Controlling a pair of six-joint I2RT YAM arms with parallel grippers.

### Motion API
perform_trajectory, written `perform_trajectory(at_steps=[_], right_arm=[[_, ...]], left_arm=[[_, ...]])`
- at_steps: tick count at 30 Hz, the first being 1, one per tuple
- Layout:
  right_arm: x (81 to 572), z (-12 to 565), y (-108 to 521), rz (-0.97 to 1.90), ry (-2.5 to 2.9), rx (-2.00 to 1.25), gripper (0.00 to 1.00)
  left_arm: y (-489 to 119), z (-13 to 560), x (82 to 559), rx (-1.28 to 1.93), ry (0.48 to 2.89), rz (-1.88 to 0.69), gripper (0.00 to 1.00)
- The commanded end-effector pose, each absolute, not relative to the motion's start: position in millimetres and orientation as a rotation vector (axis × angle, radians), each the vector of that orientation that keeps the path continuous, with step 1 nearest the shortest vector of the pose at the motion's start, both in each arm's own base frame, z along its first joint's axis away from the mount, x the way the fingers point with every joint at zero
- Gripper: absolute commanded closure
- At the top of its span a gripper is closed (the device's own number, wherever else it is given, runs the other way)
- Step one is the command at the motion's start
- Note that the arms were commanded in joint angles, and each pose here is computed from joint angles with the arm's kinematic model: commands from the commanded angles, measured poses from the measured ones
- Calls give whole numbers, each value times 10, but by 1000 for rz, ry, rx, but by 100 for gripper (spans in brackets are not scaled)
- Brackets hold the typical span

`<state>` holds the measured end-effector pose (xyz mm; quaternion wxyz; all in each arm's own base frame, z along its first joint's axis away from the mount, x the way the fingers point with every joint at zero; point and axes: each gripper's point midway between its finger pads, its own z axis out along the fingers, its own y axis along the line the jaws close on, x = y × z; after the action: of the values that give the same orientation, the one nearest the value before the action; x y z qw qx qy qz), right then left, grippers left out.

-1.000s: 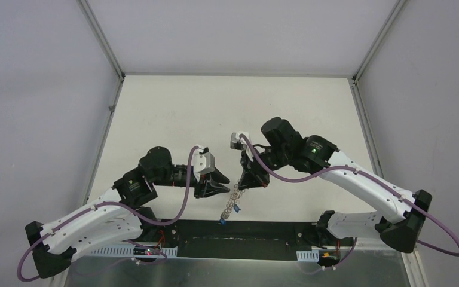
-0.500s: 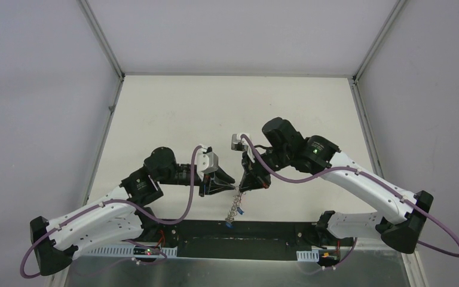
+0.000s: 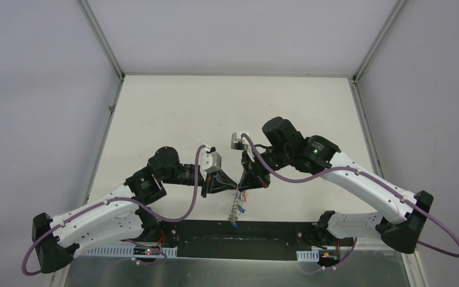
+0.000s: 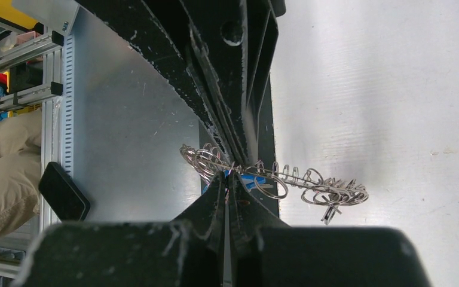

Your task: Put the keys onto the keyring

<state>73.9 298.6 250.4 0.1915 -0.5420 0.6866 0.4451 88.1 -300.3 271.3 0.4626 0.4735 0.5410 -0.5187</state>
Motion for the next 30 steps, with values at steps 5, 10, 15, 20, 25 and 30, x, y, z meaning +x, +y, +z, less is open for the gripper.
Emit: perform_trajectory(at_steps=[5,10,15,20,25,30], right_arm=[[743,2803,3049,1283,1787,-1492,100],[852,2759,3030,1205,1809,-1447,88],[1055,2880,2993,1117,1739,-1246,45],[1069,3110,2920,1137,1524,-1107,35],[1037,3243,2905,1202,1417,-1011,33],[954,3327,2972,1259,1341,-1050,45]], left_arm=[[-3021,2781,812,1182,1275,-1308,100],[-2977,2835,839,1138,1277,-1290,100],[-2868,2976,970,981,1301,-1246,100],[-2786,3211,1007,848,1253,-1273,100],[-2727,3503,943,781,1083,-1325,100],[-2726,3646,858,784,994,-1369,100]])
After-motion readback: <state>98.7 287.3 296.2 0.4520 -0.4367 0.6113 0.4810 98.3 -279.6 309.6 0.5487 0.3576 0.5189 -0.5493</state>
